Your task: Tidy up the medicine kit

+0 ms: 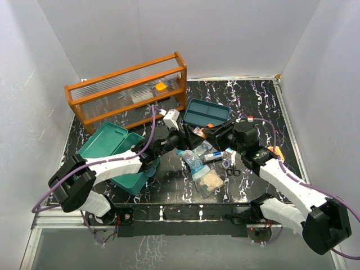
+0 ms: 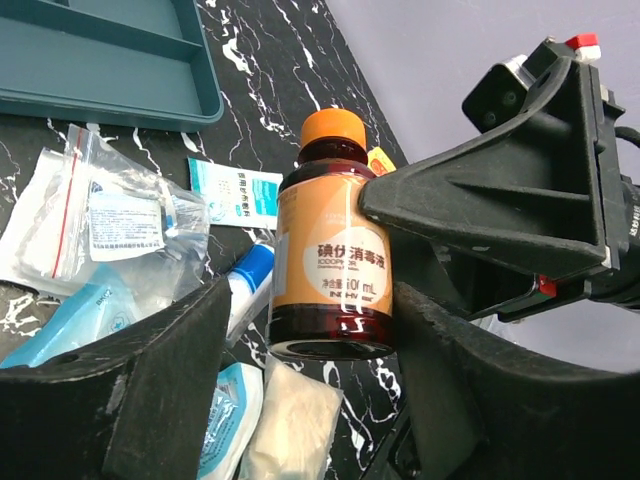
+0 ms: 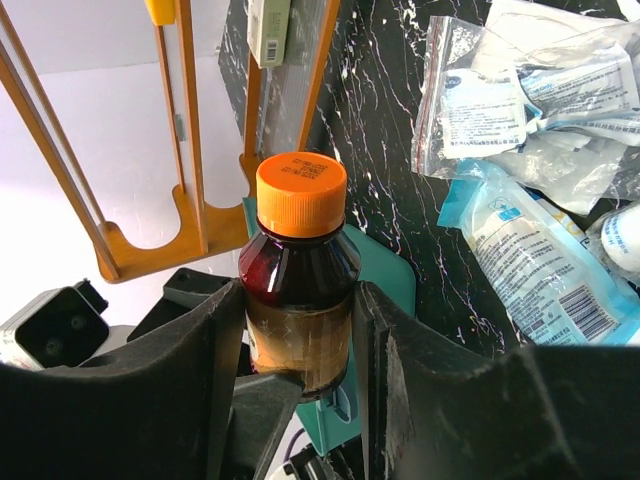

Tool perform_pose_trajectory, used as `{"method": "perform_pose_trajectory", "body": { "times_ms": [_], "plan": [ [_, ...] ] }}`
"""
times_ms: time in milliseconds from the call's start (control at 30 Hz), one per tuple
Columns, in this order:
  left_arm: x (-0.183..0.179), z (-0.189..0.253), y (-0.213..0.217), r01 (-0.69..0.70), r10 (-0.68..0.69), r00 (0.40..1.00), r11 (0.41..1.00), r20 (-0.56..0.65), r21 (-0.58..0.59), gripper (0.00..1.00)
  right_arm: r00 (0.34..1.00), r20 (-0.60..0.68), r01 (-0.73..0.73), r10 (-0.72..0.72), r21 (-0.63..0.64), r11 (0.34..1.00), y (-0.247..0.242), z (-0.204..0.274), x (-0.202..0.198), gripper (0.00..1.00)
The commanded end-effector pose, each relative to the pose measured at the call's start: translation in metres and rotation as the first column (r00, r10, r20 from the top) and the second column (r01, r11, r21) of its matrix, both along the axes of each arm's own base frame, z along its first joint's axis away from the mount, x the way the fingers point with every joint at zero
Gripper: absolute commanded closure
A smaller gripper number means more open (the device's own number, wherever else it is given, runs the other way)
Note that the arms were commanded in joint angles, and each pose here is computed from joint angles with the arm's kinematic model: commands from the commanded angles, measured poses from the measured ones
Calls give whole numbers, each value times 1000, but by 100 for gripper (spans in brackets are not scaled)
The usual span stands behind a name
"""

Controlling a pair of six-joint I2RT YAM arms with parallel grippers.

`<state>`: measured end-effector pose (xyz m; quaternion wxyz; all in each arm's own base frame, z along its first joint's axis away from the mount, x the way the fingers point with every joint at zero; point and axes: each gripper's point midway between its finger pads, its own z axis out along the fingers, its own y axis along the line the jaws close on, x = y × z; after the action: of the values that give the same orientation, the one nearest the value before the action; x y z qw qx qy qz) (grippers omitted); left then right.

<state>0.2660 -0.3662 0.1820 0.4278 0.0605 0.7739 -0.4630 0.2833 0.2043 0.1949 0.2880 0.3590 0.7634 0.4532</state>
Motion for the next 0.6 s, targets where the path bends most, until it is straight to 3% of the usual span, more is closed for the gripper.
{"method": "perform_pose_trajectory", "body": {
  "times_ms": [0,267,400,567],
  "plan": [
    [0,25,-8,0,4,998,998,66,-60,39,993,118,-15,5,87,996,9,47,11,58],
    [-14,26,-4,27,-22,997,997,80,-67,57,976,209,-72,63,33,997,14,58,12,51],
    [-17,26,0,42,-40,995,999,91,-18,65,960,257,-94,107,-64,994,11,59,10,41],
    [-29,37,8,119,-126,984,991,126,69,67,917,328,-137,226,-273,952,2,56,11,27]
  ]
}}
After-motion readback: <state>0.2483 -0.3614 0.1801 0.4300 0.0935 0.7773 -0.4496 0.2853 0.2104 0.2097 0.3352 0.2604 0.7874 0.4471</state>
